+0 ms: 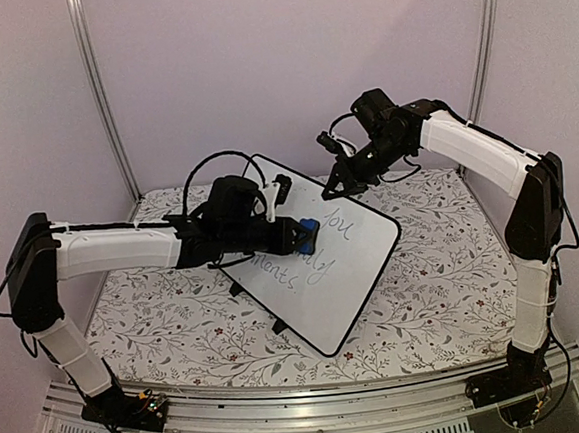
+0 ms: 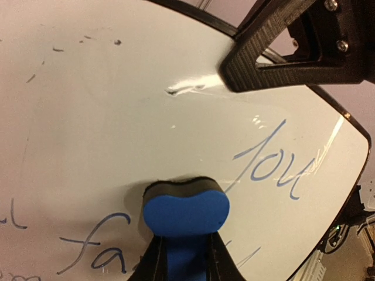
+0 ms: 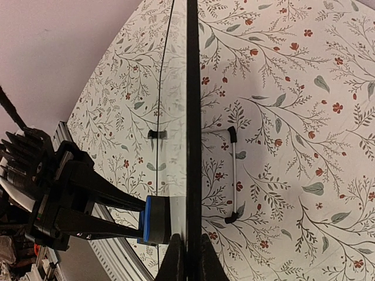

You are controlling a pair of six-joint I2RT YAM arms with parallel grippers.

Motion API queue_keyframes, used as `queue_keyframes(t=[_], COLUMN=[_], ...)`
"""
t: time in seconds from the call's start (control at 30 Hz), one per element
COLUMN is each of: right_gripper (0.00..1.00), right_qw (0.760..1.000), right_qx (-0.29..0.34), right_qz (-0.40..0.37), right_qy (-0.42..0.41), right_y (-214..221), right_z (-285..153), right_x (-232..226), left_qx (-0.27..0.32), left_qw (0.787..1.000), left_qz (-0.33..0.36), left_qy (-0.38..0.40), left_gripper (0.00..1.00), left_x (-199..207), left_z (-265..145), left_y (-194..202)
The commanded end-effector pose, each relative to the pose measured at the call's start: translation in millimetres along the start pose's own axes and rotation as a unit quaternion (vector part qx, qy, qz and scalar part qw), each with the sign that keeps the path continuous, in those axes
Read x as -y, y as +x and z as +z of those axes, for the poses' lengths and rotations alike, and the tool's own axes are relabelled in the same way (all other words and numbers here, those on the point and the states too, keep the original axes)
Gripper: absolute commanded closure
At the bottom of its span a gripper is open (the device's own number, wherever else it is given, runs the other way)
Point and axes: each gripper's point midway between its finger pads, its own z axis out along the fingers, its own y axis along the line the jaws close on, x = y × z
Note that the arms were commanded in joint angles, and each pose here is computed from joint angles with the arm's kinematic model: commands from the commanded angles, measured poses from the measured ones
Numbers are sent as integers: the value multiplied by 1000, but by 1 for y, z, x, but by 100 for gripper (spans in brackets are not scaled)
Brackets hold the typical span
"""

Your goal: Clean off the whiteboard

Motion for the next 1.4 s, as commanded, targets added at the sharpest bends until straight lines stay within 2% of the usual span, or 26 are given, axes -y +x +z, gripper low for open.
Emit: queue_keyframes(t=[0.0, 0.5, 0.93, 1.37], right_gripper=[100, 100, 100, 100], right_qw=[997, 997, 997, 997], right_qx=[-25, -26, -26, -25], right_qz=[-69, -69, -69, -69], right_qy=[-17, -17, -18, -18], right_y=[14, 15, 15, 14], right_z=[11, 12, 12, 11], right_x=[-32, -31, -31, -32], left_qx=[-94, -107, -81, -74], left_qw=[995, 993, 996, 997], left_qz=[-20, -24, 17, 33], left_qy=[-41, -45, -24, -8], left_gripper=[100, 100, 100, 100], left_x=[-24, -27, -4, 10], left_z=[10, 1, 21, 38], left_y=[65, 87, 42, 18])
